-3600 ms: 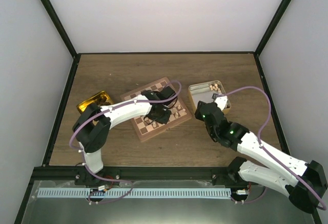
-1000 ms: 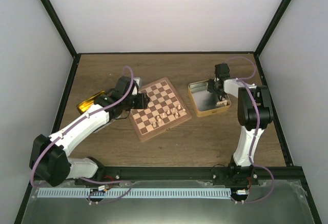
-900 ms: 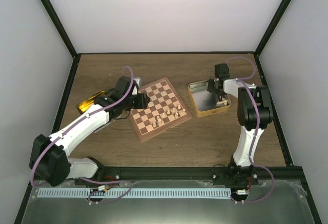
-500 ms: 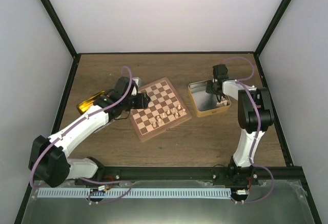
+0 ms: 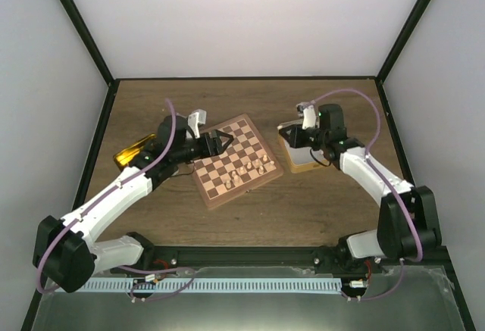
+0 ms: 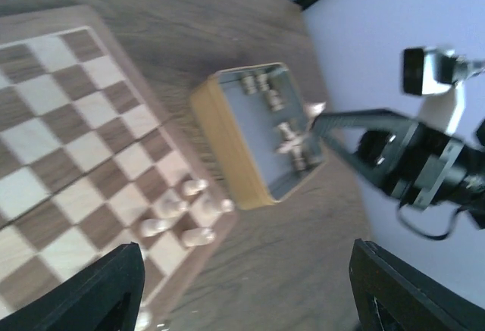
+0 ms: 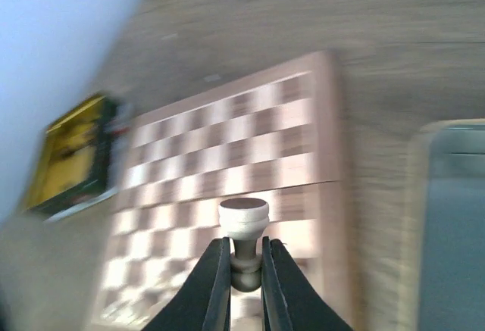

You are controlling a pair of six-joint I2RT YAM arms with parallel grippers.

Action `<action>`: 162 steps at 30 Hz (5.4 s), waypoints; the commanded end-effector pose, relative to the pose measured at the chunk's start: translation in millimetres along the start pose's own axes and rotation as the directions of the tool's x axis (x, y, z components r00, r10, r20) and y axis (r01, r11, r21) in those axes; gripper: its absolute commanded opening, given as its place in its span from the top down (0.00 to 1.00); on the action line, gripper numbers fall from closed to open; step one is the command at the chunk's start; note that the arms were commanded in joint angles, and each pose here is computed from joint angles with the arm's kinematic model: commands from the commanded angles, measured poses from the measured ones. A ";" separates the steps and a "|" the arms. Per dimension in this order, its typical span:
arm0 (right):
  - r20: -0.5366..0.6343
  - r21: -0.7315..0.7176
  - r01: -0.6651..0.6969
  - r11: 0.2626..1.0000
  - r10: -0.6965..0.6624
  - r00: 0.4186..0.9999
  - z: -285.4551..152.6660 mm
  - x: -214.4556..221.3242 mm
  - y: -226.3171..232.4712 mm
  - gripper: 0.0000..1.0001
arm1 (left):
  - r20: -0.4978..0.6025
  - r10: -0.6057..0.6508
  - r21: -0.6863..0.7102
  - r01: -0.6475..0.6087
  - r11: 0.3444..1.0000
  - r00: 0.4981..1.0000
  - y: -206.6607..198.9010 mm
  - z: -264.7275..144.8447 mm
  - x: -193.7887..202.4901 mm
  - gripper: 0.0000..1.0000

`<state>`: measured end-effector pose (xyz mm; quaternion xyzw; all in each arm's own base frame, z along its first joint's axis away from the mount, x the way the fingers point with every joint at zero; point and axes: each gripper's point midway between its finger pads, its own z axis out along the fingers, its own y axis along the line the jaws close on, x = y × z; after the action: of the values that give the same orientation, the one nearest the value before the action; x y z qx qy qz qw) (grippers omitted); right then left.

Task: Set up the chess pieces on the board
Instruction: Place the chess piece on the chessboard.

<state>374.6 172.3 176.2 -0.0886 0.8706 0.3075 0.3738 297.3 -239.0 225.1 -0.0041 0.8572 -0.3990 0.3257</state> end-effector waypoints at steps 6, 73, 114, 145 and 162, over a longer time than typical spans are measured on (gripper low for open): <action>0.051 -0.603 0.250 0.757 -0.277 0.960 -39.7 29.3 154.7 0.93 | -0.095 0.022 0.322 0.010 0.947 0.995 -60.8 -0.9 4.4 0.18; -0.069 -0.771 -0.233 0.593 0.285 0.956 -56.0 -1.7 213.9 0.70 | -0.160 -0.327 0.502 0.361 0.786 0.932 -93.4 -14.2 -16.5 0.87; -0.404 -0.044 0.064 0.997 -0.077 0.912 67.7 92.3 184.7 0.99 | 0.442 0.253 -0.653 0.114 0.749 0.861 77.6 -148.0 -87.5 0.27; -0.699 0.019 0.440 0.898 -0.302 0.648 118.7 186.1 204.6 0.96 | 0.719 0.376 -0.629 0.317 0.710 0.584 63.5 -284.6 -101.9 0.27; -0.724 -0.053 0.449 0.892 -0.344 0.598 119.6 193.8 212.3 0.87 | 0.703 0.376 -0.636 0.299 0.712 0.603 64.3 -275.3 -102.1 0.27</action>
<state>233.5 418.2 67.0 -0.3491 0.9304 0.0867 0.0699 238.2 19.9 368.6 -0.2886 0.7004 0.0064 0.6528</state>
